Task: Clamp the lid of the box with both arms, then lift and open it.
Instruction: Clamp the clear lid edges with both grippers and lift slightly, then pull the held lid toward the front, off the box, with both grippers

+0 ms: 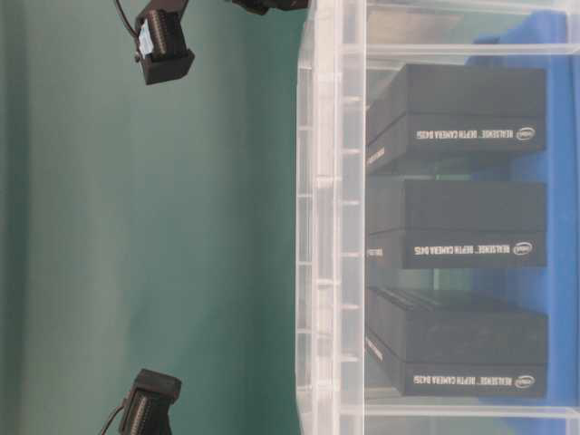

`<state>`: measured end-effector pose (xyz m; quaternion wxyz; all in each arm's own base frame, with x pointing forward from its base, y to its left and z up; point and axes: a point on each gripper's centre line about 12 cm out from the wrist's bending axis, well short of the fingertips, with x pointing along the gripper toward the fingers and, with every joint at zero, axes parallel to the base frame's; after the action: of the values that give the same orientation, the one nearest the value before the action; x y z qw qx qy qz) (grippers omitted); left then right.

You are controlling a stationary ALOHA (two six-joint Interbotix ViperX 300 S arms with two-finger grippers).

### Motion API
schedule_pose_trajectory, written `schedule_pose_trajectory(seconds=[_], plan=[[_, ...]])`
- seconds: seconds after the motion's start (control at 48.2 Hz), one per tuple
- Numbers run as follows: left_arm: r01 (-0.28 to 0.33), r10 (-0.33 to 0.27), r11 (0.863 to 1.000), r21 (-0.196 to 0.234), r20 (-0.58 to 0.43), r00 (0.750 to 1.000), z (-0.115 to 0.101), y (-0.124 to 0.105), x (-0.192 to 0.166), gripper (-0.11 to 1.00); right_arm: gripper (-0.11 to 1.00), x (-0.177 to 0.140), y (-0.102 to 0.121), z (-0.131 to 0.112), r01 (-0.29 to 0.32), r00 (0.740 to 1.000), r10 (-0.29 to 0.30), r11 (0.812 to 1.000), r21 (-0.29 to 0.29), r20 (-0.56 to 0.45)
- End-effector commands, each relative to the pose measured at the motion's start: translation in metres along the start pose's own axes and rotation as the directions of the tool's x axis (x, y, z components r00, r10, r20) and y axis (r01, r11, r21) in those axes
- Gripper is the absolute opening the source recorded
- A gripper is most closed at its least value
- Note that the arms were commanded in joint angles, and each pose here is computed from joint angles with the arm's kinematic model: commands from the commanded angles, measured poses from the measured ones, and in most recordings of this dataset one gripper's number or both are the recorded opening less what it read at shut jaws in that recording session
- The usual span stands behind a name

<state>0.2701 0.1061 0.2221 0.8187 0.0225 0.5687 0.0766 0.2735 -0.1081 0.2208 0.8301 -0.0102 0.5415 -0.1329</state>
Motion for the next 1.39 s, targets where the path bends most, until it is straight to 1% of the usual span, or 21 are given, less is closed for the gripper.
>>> schedule_pose_trajectory(seconds=[0.0,0.145,0.311,0.519,0.727,1.059,1.204,1.37], plan=[[-0.011,0.011,1.000,-0.002,0.064,0.998,0.014,0.001,-0.016,0.01,0.00,-0.021,0.002,0.021,0.003,0.994,-0.003,1.000,-0.001,0.106],[-0.012,0.013,1.000,-0.014,0.073,0.997,0.013,0.001,-0.022,0.01,0.00,-0.029,0.002,0.023,0.005,0.992,-0.005,1.000,-0.003,0.130],[-0.015,0.017,1.000,-0.023,0.085,0.996,0.013,0.001,-0.031,0.01,0.00,-0.035,0.002,0.023,0.006,0.992,-0.006,1.000,-0.002,0.126],[-0.020,0.021,1.000,-0.012,0.115,0.993,0.019,0.000,-0.048,0.01,0.00,-0.041,0.001,0.023,0.008,0.992,-0.008,1.000,0.000,0.126],[-0.020,0.020,1.000,-0.007,0.122,0.992,0.025,0.000,-0.060,0.01,0.00,-0.051,-0.001,0.025,0.010,0.991,-0.011,1.000,0.004,0.133],[-0.018,0.019,1.000,-0.006,0.118,0.993,0.026,0.000,-0.064,0.01,0.00,-0.058,0.000,0.027,0.009,0.991,-0.009,1.000,0.000,0.131],[-0.007,0.006,1.000,0.001,0.116,0.993,0.027,-0.007,-0.065,0.01,0.00,-0.060,0.005,0.028,0.001,0.991,0.000,1.000,-0.007,0.137],[0.014,-0.015,1.000,0.009,0.116,0.993,0.027,-0.020,-0.070,0.01,0.00,-0.065,0.015,0.030,-0.018,0.991,0.019,1.000,-0.008,0.132]])
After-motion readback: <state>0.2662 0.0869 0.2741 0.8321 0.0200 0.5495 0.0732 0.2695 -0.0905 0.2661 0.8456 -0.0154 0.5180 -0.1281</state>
